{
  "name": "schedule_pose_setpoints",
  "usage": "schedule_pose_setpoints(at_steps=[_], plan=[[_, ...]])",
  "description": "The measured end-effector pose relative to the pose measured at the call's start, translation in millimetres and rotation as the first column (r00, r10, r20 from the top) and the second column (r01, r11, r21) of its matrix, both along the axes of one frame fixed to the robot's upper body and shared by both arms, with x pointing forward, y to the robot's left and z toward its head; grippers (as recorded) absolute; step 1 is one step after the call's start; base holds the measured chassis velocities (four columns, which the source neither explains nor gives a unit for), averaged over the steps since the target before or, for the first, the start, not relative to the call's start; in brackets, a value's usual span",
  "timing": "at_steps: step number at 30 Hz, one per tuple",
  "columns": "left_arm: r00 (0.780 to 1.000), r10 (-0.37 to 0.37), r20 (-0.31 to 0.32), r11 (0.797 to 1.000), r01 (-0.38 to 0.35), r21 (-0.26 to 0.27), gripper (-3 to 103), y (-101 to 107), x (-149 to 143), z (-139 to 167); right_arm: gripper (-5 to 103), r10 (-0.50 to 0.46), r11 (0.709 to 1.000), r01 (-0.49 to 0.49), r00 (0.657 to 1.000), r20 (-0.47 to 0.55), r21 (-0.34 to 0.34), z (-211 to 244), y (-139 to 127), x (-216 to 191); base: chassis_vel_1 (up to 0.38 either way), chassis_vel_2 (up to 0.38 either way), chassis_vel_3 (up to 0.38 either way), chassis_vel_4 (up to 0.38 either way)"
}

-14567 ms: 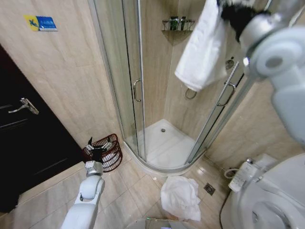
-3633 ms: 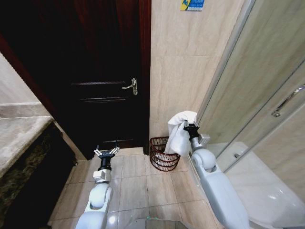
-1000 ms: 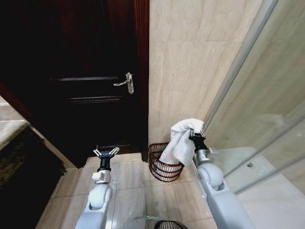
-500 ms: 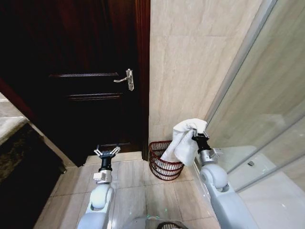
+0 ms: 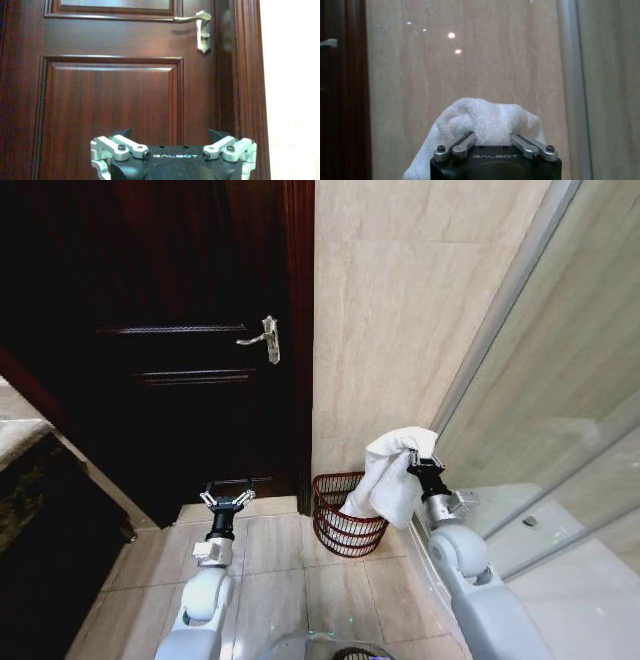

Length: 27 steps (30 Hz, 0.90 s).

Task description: Discard the used towel into the hamper.

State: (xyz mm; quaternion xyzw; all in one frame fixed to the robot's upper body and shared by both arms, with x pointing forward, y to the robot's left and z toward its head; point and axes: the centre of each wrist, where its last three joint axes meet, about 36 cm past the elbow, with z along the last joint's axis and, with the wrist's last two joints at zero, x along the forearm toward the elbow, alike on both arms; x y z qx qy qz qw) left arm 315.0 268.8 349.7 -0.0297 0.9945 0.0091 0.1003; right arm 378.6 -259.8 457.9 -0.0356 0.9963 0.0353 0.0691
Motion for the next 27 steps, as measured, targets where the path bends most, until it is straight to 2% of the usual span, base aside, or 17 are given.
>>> schedule_pose_setpoints(at_steps=[7,20,27], plan=[[1.0,0.0,-0.001,1.0,0.0,-0.011,100,3,-5,7,12,0.008,0.997,-0.006,0.999,-0.035,0.071,9,6,3,0.0,0.0,0.0,0.0],[1.0,0.004,-0.002,1.0,-0.004,-0.013,100,0,-6,3,12,0.003,0.997,-0.004,1.0,0.005,0.076,15,7,15,0.0,0.0,0.0,0.0],[1.0,0.015,-0.001,1.0,-0.015,-0.015,100,-1,-7,-4,12,0.004,0.999,-0.005,1.0,0.015,0.042,12,7,22,0.0,0.0,0.0,0.0]])
